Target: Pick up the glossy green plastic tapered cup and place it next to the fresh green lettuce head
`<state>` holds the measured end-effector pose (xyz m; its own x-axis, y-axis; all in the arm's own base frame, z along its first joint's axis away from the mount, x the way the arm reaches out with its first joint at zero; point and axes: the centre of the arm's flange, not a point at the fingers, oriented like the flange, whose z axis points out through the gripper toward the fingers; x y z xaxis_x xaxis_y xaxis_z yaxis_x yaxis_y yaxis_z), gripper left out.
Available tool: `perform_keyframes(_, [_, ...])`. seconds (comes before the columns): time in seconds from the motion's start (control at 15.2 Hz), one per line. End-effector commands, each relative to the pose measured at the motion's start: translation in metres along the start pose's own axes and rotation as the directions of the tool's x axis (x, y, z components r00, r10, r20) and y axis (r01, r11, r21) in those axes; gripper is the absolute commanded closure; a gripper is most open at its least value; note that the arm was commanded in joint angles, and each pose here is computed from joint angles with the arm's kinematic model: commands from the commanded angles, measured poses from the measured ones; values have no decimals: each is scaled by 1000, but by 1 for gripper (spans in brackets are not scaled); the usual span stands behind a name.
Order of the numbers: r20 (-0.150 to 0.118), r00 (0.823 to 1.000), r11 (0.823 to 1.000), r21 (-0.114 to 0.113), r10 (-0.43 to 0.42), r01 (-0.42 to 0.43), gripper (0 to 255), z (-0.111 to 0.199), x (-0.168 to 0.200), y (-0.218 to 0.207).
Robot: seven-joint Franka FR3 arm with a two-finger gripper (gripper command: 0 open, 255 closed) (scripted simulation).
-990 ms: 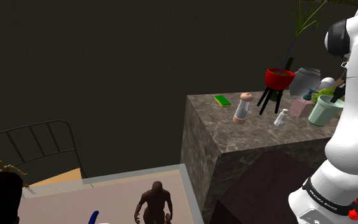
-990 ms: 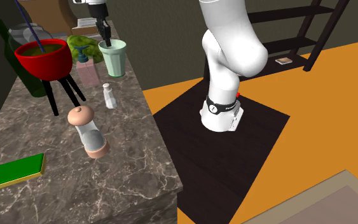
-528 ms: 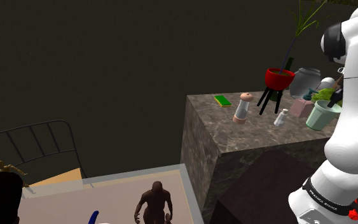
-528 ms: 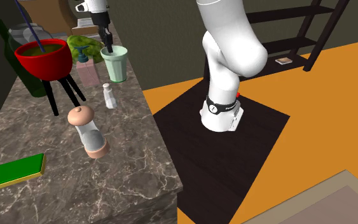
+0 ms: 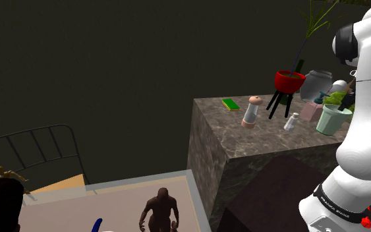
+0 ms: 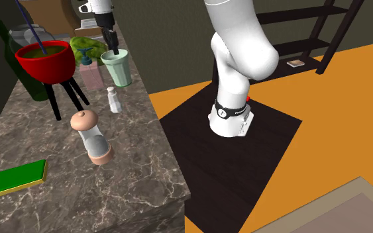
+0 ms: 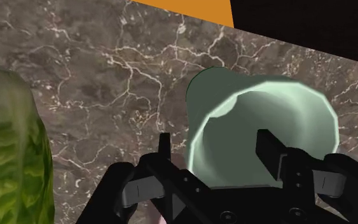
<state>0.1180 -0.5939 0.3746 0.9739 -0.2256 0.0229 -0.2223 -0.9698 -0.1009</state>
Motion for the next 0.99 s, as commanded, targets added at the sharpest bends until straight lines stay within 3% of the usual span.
perform_keyframes(0.0, [0,1000,1000,0,0,0,0,0,0,0])
perform_keyframes(0.2, [0,1000,1000,0,0,0,0,0,0,0])
perform_keyframes(0.46, [0,1000,1000,0,0,0,0,-50,0,0])
perform_keyframes(0.92, [0,1000,1000,0,0,0,0,-50,0,0])
